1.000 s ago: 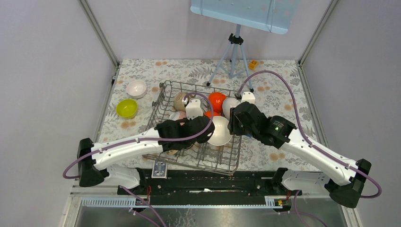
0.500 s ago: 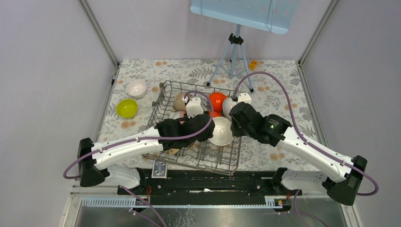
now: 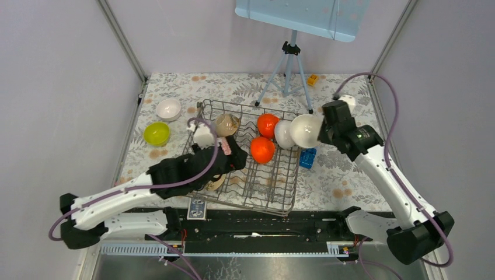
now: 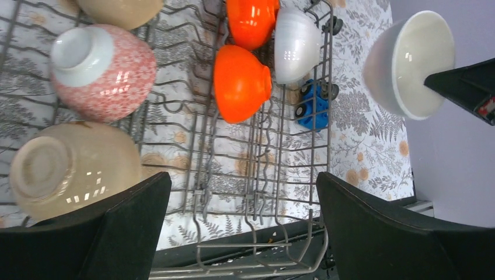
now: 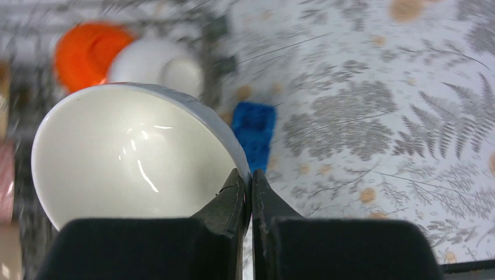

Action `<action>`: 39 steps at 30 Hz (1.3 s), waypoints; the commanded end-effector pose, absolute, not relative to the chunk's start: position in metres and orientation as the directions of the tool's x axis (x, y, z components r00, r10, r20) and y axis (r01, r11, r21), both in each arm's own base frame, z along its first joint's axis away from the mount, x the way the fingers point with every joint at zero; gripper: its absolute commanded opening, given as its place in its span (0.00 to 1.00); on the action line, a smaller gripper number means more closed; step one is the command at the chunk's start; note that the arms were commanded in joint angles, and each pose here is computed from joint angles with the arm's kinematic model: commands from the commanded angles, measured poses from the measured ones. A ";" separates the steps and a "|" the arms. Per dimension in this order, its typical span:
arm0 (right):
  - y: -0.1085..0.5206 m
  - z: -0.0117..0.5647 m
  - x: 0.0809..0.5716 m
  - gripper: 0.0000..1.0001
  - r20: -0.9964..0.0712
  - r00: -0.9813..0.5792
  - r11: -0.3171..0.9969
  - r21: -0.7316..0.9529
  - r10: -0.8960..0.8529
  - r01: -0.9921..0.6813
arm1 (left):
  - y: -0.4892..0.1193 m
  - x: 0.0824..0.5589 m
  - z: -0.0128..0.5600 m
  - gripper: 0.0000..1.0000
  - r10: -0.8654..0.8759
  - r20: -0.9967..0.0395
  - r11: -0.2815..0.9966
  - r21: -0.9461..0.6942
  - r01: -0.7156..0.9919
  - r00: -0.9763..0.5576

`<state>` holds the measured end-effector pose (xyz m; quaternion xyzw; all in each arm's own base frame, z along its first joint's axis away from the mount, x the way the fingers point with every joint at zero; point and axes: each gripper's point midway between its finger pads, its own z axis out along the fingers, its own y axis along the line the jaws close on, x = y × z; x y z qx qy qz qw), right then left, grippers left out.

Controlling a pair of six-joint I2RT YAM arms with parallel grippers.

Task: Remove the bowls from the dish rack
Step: Place the bowl at the center of the board.

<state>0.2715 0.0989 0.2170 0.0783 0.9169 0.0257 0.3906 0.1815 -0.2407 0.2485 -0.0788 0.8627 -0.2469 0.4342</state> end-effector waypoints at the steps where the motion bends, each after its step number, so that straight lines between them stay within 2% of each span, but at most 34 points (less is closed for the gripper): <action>1: 0.044 0.220 0.301 0.00 -0.742 -0.536 0.904 0.229 0.402 0.362 | -0.208 0.184 0.257 0.99 -0.432 -0.739 0.839 -0.540 0.071 -0.518; 8: -0.028 0.185 0.342 0.00 -0.714 -0.336 0.699 0.296 0.615 0.651 | -0.174 0.175 0.240 0.99 -0.526 -0.708 0.784 -0.619 0.056 -0.471; 12: -0.063 0.162 0.374 0.00 -0.684 -0.311 0.614 0.253 0.661 0.748 | -0.161 0.171 0.228 0.99 -0.524 -0.701 0.798 -0.603 0.009 -0.483; 15: -0.063 0.147 0.403 0.00 -0.655 -0.332 0.629 0.286 0.679 0.722 | -0.159 0.168 0.222 0.99 -0.518 -0.697 0.805 -0.593 -0.006 -0.496; 24: -0.070 0.121 0.459 0.00 -0.610 -0.402 0.641 0.236 0.683 0.730 | -0.154 0.167 0.218 0.99 -0.512 -0.700 0.812 -0.584 -0.013 -0.498; 39: -0.075 0.091 0.492 0.00 -0.552 -0.495 0.674 0.178 0.672 0.717 | -0.163 0.169 0.201 0.99 -0.458 -0.719 0.848 -0.529 -0.015 -0.523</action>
